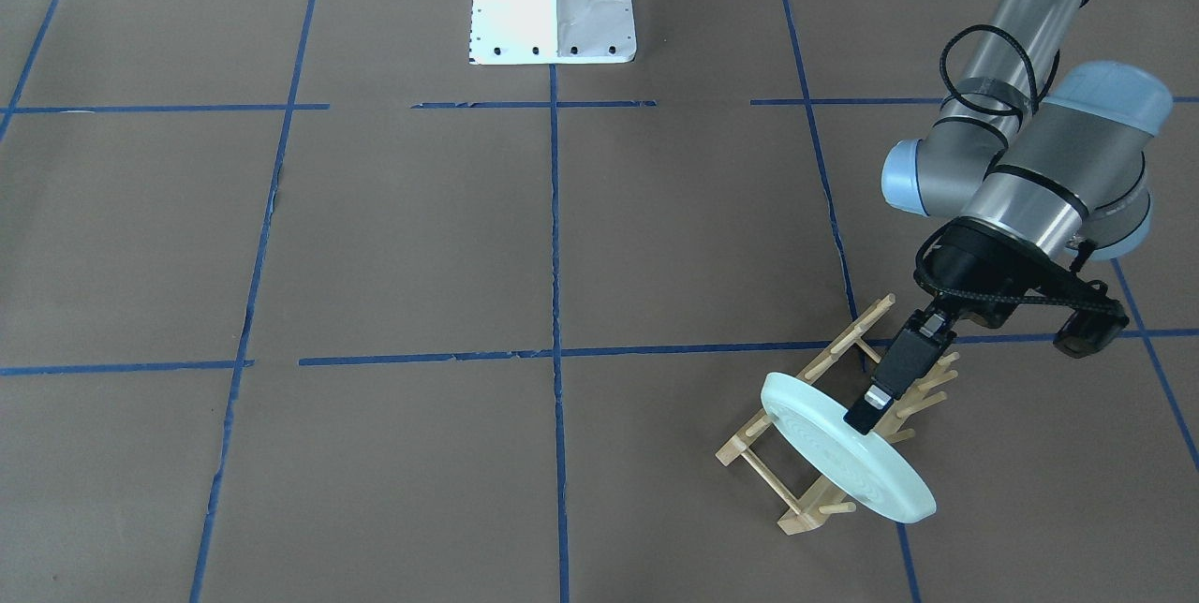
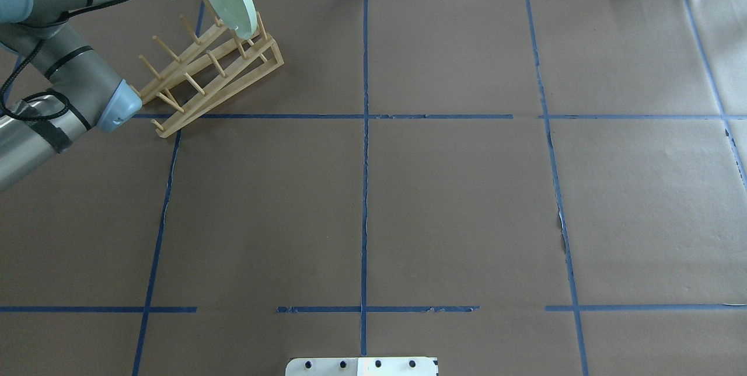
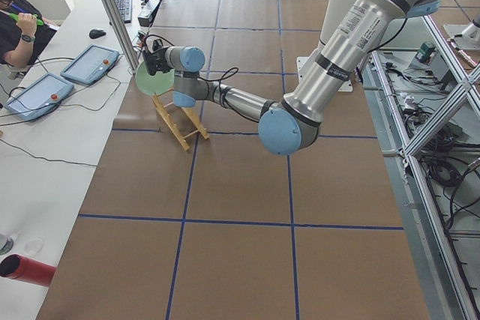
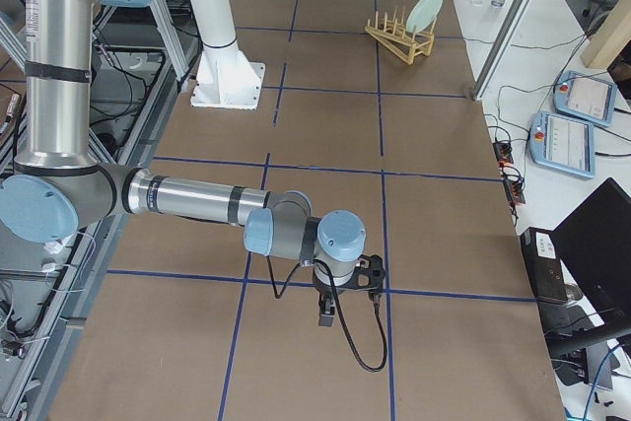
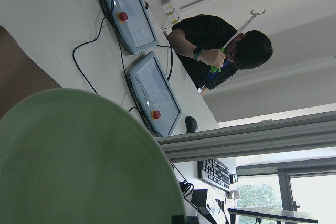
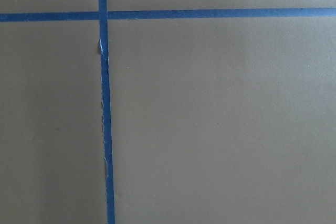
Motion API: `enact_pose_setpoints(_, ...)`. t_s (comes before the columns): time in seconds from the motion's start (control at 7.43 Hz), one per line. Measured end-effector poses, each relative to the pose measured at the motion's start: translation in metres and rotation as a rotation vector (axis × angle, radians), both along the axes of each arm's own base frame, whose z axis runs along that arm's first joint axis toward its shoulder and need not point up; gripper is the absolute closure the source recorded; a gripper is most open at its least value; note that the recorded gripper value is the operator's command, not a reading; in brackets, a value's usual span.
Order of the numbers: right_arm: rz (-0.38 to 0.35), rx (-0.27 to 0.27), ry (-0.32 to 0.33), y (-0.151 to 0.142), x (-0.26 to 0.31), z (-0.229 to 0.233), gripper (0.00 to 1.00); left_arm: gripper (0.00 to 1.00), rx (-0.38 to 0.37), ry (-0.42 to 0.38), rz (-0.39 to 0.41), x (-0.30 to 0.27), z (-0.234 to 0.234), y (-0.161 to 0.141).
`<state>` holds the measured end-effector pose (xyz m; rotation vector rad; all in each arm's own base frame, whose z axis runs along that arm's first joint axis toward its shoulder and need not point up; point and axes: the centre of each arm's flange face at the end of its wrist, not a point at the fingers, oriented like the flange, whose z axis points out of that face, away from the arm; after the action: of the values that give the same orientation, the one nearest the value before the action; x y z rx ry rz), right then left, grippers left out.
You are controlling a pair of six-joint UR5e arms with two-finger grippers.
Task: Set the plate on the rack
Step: 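Lower the upright plate into a slot of the wooden rack with the left gripper, then open the left gripper and pull it back from the plate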
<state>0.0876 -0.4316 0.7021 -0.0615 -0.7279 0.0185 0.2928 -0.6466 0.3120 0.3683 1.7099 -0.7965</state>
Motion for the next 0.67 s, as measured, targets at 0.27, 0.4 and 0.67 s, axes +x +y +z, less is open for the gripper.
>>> enact_pose_setpoints(0.27, 0.000, 0.000, 0.000, 0.000, 0.000, 0.000, 0.00, 1.00, -0.006, -0.003, 0.003, 0.011, 0.011, 0.007)
enact_pose_setpoints(0.4, 0.000, 0.000, 0.000, 0.000, 0.000, 0.000, 0.00, 0.37, -0.008, -0.004, 0.002, 0.012, 0.014, 0.008)
enact_pose_setpoints(0.67, 0.000, 0.000, 0.000, 0.000, 0.000, 0.000, 0.00, 0.00, -0.010, -0.007, 0.001, 0.012, 0.016, 0.009)
